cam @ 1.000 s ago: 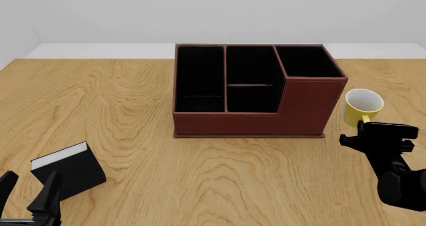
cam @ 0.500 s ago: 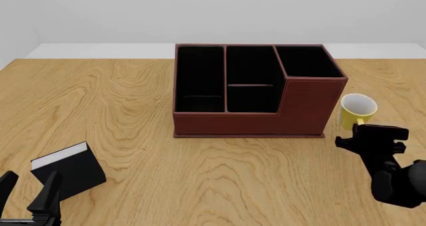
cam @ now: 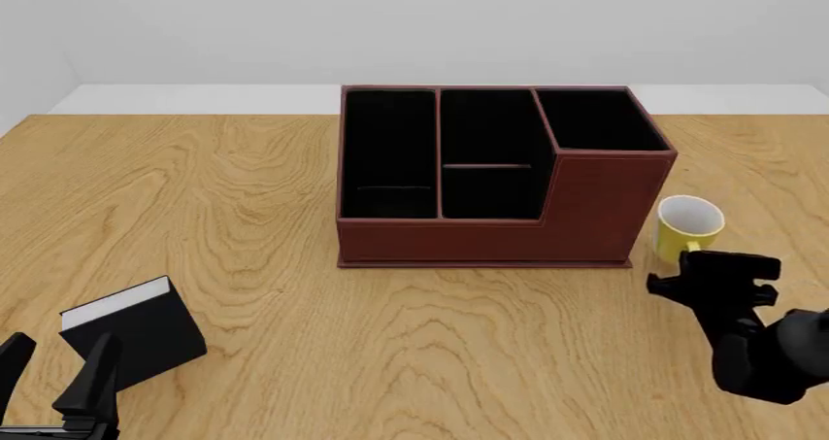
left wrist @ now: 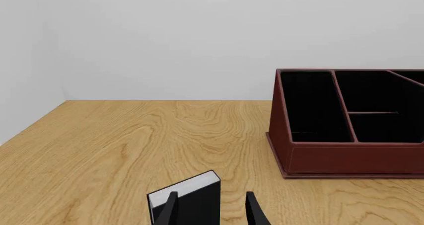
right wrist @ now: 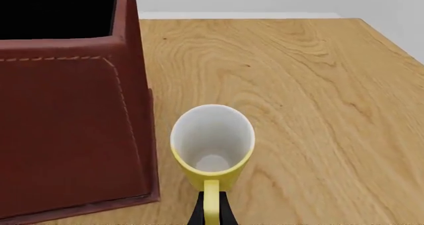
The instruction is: Pick up the yellow and white mug and place it to the right of the caddy.
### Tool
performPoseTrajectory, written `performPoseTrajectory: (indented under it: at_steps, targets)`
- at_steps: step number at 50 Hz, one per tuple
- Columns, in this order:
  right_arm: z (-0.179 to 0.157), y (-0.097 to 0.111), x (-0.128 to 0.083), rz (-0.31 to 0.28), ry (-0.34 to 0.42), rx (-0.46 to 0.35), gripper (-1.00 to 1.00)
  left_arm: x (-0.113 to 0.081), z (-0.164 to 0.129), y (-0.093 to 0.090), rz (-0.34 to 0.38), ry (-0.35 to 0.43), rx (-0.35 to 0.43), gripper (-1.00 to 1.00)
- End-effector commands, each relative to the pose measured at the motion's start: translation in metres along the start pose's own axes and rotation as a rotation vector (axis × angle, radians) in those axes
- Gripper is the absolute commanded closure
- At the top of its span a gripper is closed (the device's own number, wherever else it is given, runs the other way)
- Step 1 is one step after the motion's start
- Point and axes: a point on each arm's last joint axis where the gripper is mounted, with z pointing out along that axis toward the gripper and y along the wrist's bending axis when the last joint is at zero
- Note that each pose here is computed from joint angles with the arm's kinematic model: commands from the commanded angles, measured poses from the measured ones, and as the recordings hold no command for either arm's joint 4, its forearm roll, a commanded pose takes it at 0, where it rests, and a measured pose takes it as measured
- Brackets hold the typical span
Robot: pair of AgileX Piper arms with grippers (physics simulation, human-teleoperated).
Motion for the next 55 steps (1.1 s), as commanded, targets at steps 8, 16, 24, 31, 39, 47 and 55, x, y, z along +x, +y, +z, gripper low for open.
performPoseTrajectory:
  at_steps: [8,16,24,31,39,47,55]
  targets:
    - [0.006,0.000,0.011,0.007,0.011,0.003,1.00,0.000,0.000,0.000,0.000,0.000,0.000,-1.00]
    - [0.007,0.001,0.017,0.004,0.022,0.001,1.00,0.000,0.000,0.000,0.000,0.000,0.000,-1.00]
    - [0.008,-0.001,0.021,0.010,0.026,0.008,1.00,0.000,0.000,0.000,0.000,0.000,0.000,-1.00]
    - [0.010,0.000,0.027,0.008,0.035,0.005,1.00,0.000,0.000,0.000,0.000,0.000,0.000,-1.00]
    - [0.012,0.004,0.031,0.005,0.048,-0.006,1.00,0.000,0.000,0.000,0.000,0.000,0.000,-1.00]
    - [0.012,0.003,0.031,0.003,0.050,-0.004,-1.00,0.000,0.000,0.000,0.000,0.000,0.000,-1.00]
    - [0.011,0.004,0.032,-0.003,0.051,-0.008,-1.00,0.000,0.000,0.000,0.000,0.000,0.000,-1.00]
